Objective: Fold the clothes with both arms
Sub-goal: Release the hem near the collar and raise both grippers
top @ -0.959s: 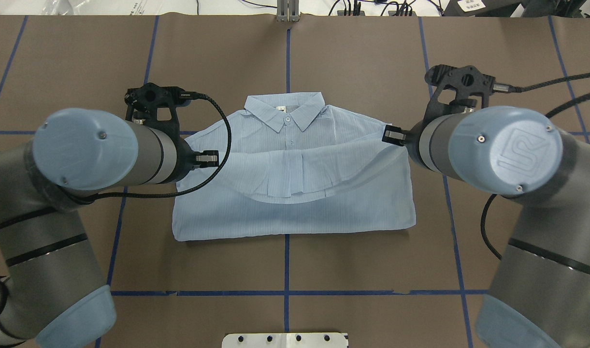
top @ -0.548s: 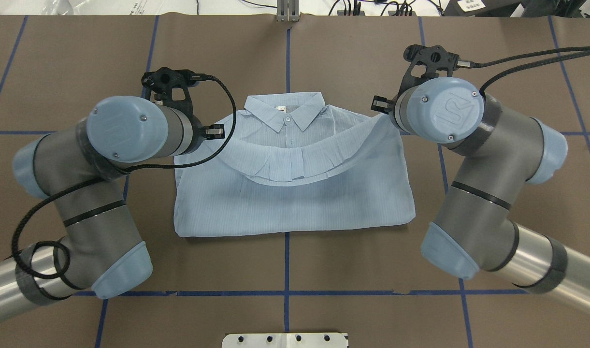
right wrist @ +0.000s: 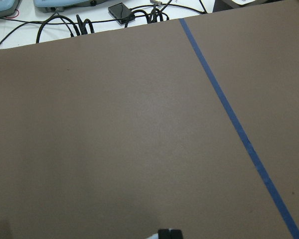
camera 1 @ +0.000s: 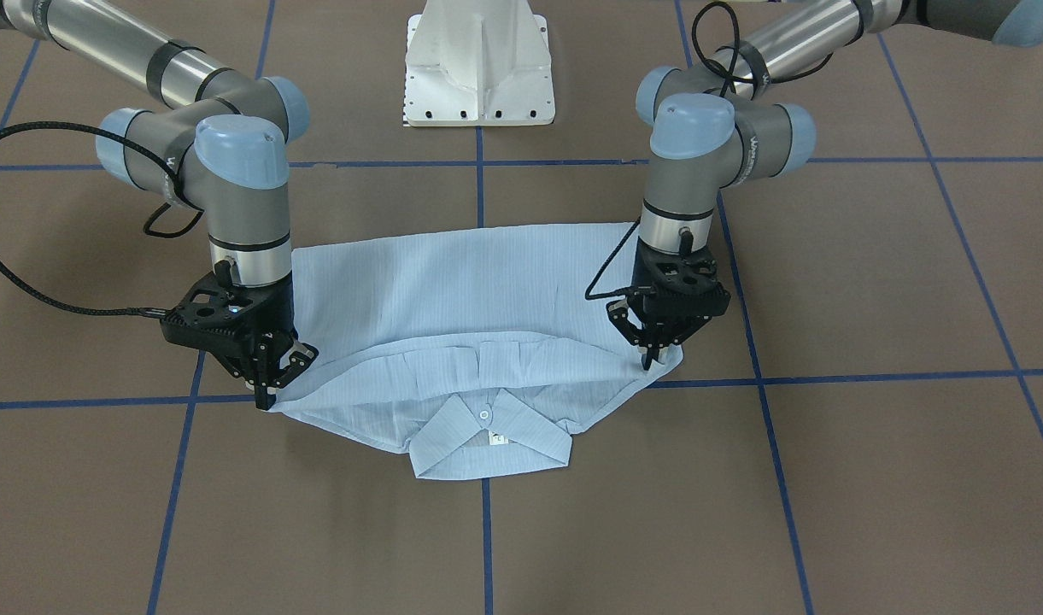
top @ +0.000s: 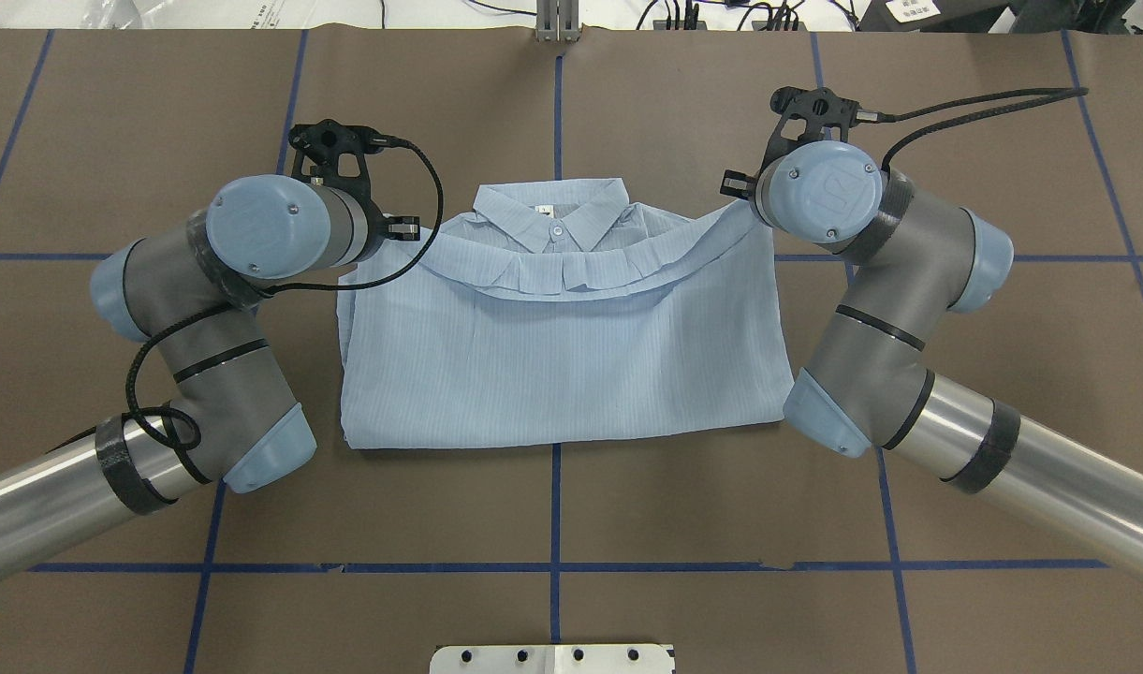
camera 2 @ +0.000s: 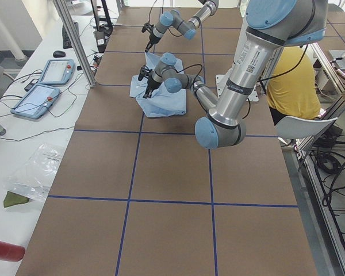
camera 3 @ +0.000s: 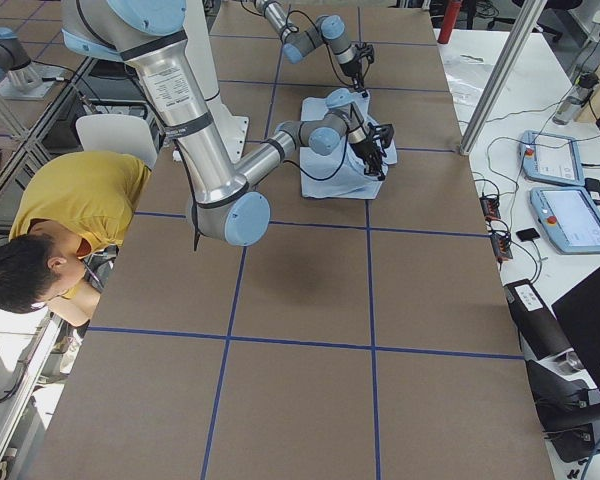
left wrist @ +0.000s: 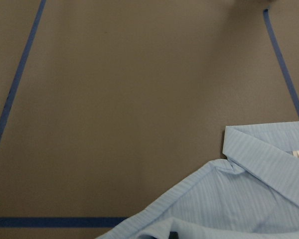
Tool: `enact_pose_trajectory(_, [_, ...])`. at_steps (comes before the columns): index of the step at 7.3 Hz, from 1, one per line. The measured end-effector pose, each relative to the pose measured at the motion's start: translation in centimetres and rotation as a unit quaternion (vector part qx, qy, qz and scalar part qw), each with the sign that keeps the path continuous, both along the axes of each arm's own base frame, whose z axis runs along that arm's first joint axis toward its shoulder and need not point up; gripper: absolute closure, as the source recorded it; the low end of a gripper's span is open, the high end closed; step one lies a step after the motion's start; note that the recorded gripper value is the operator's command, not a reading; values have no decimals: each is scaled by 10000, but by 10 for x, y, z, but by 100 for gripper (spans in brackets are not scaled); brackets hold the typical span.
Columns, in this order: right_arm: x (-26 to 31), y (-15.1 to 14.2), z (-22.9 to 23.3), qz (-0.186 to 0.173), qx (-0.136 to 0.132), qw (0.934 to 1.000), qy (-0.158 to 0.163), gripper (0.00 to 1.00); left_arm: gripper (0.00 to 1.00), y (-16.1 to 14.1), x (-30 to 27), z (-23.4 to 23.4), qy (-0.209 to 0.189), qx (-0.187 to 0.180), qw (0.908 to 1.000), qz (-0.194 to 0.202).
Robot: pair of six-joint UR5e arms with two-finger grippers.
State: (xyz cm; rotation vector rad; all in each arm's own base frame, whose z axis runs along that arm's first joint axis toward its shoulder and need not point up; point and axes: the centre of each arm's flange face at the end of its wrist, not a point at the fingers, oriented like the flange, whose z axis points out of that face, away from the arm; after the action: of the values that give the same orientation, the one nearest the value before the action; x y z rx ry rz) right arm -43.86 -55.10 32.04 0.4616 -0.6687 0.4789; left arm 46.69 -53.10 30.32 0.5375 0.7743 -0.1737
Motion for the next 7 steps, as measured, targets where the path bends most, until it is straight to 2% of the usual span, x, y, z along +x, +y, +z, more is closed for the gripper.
enact_pose_trajectory(1, [-3,-3,-9,-9,53,10000,-53,100,100,-10,-7,6,-76,83,9999,9])
enact_pose_trajectory(2, [-4,-4,-15,-16,83,9999,-82,60,100,-18,-14,9,-130,141,9998,5])
enact_pose_trajectory(3, [-5,-5,-17,-20,89,9999,-85,1,1,-22,-17,11,-165,156,9997,0])
enact_pose_trajectory(5, [-8,-8,-10,-56,60,10000,-19,0,0,-23,-19,15,-246,293,9992,115])
enact_pose_trajectory(7, [3,-10,-7,-431,57,9991,-7,0,0,-15,-21,11,-81,404,9973,606])
